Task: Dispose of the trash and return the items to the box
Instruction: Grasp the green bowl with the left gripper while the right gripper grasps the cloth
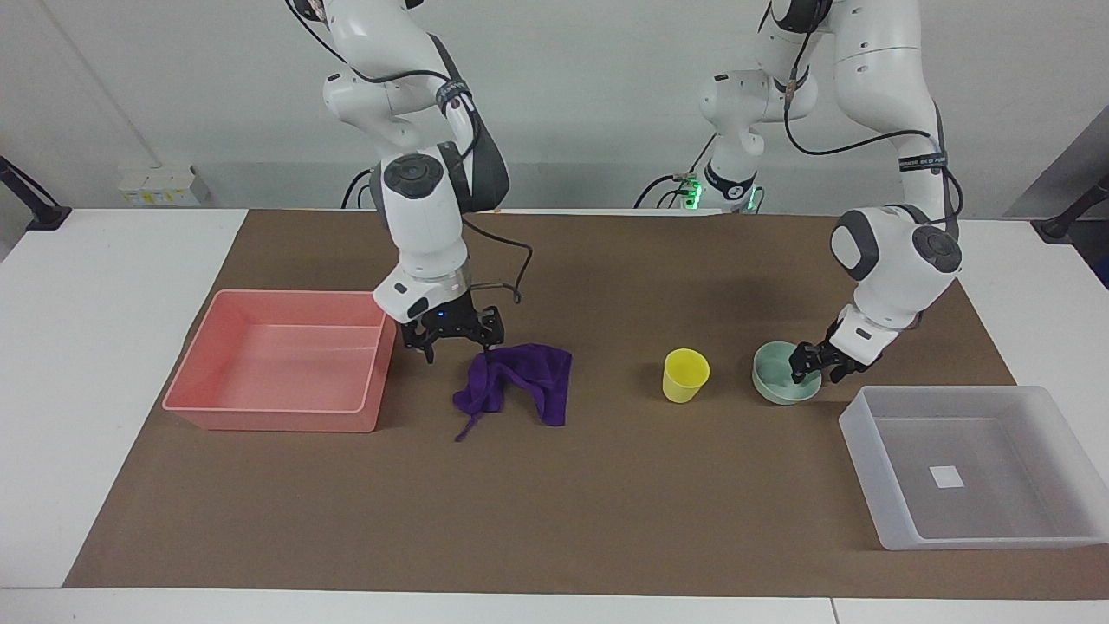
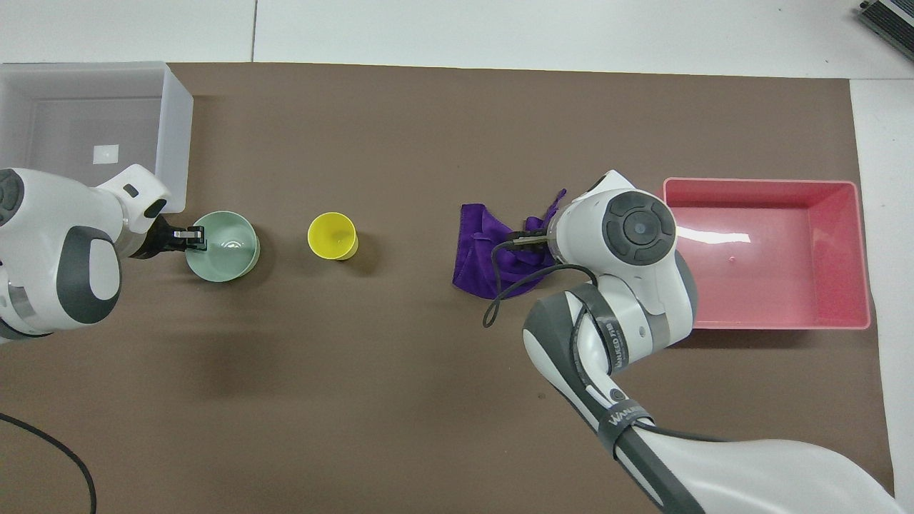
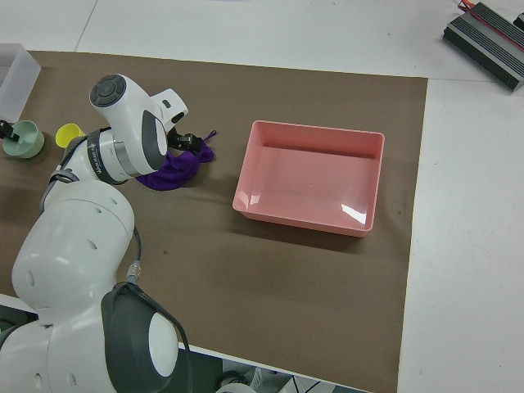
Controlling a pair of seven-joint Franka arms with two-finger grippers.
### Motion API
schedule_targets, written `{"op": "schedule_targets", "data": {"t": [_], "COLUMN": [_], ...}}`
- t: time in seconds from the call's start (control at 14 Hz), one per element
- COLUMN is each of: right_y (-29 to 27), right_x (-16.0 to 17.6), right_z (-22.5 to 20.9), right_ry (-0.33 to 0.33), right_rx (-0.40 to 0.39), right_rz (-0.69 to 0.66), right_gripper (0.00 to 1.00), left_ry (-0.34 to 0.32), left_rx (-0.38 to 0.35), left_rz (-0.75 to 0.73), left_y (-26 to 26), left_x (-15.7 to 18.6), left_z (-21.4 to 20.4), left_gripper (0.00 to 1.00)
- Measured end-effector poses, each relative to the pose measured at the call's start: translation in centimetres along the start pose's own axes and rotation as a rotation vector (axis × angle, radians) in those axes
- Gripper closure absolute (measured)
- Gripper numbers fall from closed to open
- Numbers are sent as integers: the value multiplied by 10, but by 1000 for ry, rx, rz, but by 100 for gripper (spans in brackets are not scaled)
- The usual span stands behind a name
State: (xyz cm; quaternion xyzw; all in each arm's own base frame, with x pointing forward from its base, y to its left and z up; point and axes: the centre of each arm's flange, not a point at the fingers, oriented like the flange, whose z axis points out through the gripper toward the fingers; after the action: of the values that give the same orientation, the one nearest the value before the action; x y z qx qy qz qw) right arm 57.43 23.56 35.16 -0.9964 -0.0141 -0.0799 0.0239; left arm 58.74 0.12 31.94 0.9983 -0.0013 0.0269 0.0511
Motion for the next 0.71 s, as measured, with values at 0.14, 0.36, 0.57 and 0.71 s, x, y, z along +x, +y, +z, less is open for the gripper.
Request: {"op": "schedule_targets", "data": {"t": [0.14, 0.36, 0.57, 0.71], "right_y": [-8, -7, -8, -17], "right_x": [-6, -9, -16, -24], "right_z": [14, 39, 53, 56], "right_ry": [-2, 36, 30, 24], "right_rx": [2, 17, 16, 17], "right_rz": [11, 41, 39, 55], "right_gripper": [0, 0, 4, 27], "left_ry": [17, 68, 112, 134], "left_rx": [-6, -8, -15, -17], "left_rz": [1, 9, 18, 23], "left_y": [3, 8, 12, 14], "left_x": [2, 14, 34, 40], "left_z": [-9, -37, -85, -109], "left_gripper": [97, 97, 97, 97]}}
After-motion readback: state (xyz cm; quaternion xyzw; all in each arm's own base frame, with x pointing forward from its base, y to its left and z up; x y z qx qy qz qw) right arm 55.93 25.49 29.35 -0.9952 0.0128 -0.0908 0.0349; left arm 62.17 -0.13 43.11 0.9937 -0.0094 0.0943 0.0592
